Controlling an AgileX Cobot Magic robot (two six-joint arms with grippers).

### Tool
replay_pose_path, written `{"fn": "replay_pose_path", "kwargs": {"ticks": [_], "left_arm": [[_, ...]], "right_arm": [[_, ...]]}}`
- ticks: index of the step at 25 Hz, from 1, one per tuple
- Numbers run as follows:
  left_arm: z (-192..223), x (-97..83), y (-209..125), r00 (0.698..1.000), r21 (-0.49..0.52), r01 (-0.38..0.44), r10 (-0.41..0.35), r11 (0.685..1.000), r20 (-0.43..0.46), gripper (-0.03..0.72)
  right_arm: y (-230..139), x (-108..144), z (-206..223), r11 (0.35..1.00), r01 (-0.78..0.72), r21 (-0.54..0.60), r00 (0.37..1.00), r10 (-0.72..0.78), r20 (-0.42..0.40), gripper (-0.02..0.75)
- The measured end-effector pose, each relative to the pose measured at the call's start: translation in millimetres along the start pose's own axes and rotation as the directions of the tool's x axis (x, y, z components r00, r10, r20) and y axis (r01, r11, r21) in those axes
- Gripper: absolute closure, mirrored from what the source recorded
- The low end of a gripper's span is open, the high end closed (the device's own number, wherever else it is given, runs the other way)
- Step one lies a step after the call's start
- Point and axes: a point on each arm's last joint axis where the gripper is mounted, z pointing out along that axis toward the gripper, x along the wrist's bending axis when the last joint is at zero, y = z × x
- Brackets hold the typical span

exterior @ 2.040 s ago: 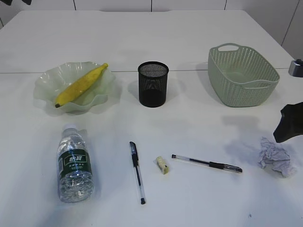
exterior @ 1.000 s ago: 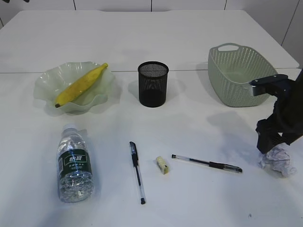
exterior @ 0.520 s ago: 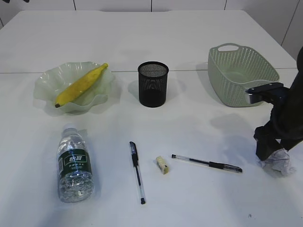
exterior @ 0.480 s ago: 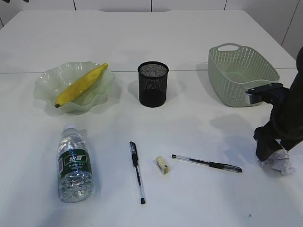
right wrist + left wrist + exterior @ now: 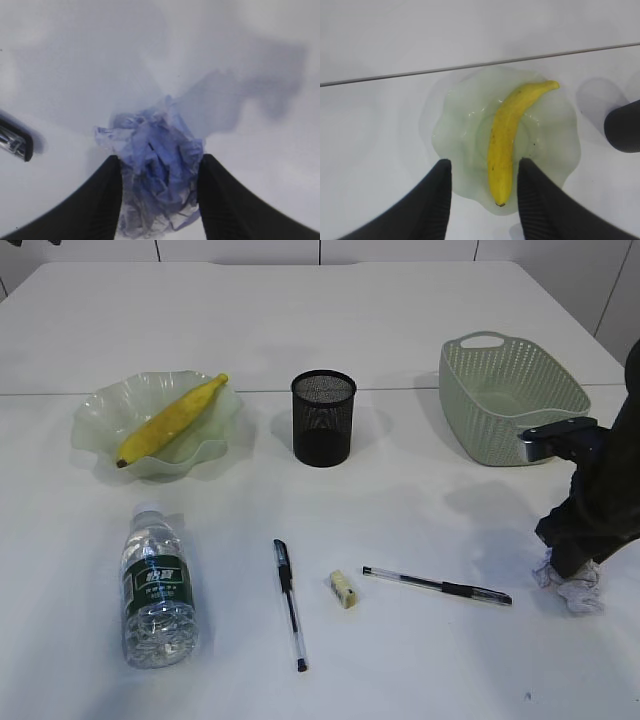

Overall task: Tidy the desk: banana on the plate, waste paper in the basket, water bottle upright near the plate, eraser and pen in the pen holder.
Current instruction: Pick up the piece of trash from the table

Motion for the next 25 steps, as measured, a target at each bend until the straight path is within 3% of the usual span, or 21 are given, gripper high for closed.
{"fn": "replay_pose_path", "kwargs": {"ticks": [10,25], "left_arm": [[-9.9,-0.9,0.8,1.0,-0.019,-0.001,0.001,1.0,0.002,0.385],[-10.7,-1.2,0.8,1.0,-0.021,0.0,0.0,1.0,0.006,0.391]], "right_arm": [[-0.5,-1.3,9.2,0.999,0.0,0.042,1.0,-0.001,0.002,0.668],[4.1,-0.1,-6.6,0.991,-0.054,0.124,0.997,0.06,-0.045,0.693]]}}
